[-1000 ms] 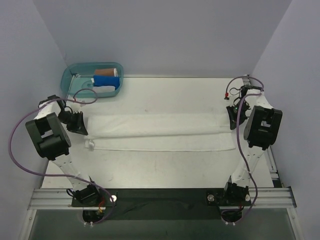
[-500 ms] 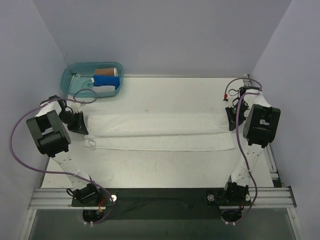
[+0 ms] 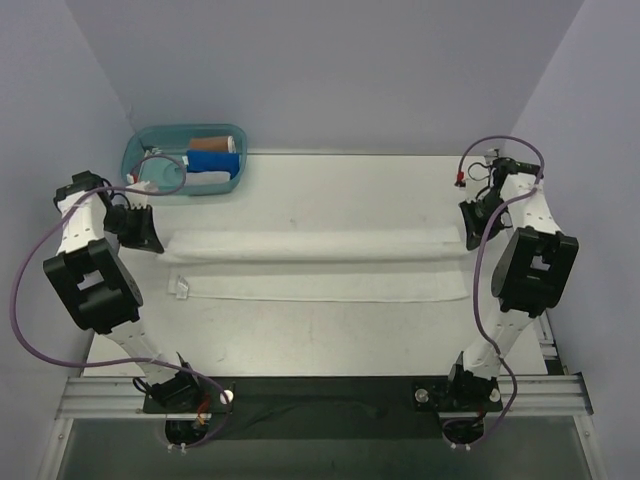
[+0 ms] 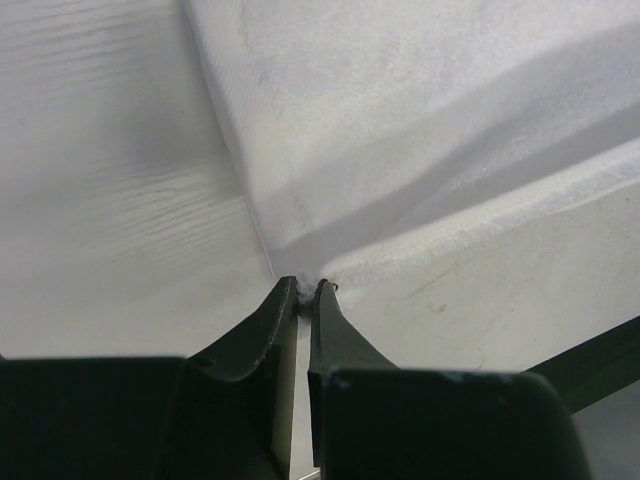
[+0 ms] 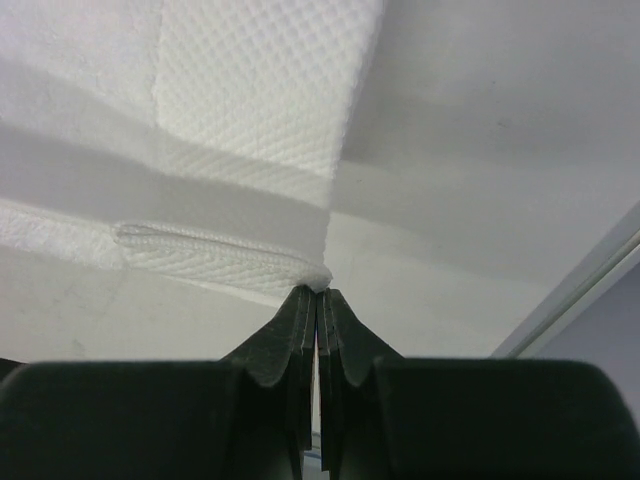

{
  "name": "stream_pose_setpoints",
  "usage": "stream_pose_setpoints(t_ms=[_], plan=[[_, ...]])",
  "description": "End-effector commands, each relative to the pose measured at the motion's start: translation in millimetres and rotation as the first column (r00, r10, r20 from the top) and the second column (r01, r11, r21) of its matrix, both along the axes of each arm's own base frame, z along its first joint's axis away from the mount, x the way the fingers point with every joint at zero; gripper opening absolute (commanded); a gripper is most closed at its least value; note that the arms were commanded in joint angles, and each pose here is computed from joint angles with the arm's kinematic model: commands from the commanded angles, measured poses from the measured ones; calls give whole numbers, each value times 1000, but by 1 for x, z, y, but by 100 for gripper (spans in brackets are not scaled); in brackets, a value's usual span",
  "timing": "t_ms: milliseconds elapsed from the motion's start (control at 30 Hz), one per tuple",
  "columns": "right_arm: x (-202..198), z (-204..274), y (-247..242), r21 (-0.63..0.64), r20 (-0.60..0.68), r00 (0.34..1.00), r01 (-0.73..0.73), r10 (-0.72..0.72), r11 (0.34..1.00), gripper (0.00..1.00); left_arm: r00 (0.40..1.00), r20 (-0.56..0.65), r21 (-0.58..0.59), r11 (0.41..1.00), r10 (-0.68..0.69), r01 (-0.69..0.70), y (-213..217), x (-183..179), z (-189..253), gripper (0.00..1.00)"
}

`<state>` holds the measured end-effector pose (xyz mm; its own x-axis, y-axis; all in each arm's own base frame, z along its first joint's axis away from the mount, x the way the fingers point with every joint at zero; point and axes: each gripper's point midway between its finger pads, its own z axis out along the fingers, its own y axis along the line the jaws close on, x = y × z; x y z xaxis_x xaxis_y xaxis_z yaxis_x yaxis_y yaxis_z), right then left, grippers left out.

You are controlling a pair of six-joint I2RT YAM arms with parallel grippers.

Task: Roll the towels
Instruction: Fold the towel

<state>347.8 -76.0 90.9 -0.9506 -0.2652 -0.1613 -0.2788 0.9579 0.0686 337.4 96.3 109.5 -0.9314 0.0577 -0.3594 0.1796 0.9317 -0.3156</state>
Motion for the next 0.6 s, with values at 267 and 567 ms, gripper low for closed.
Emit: stream_pose_setpoints(t_ms=[267, 567], plan=[[-68, -58, -6, 2, -248, 968, -27, 26, 1000, 0, 988, -145, 63, 996, -57, 67, 18, -50, -55, 0], [-60, -83, -11, -14, -293, 956, -13, 8, 1000, 0, 982, -185, 94, 995, -24, 42, 24, -46, -102, 0]])
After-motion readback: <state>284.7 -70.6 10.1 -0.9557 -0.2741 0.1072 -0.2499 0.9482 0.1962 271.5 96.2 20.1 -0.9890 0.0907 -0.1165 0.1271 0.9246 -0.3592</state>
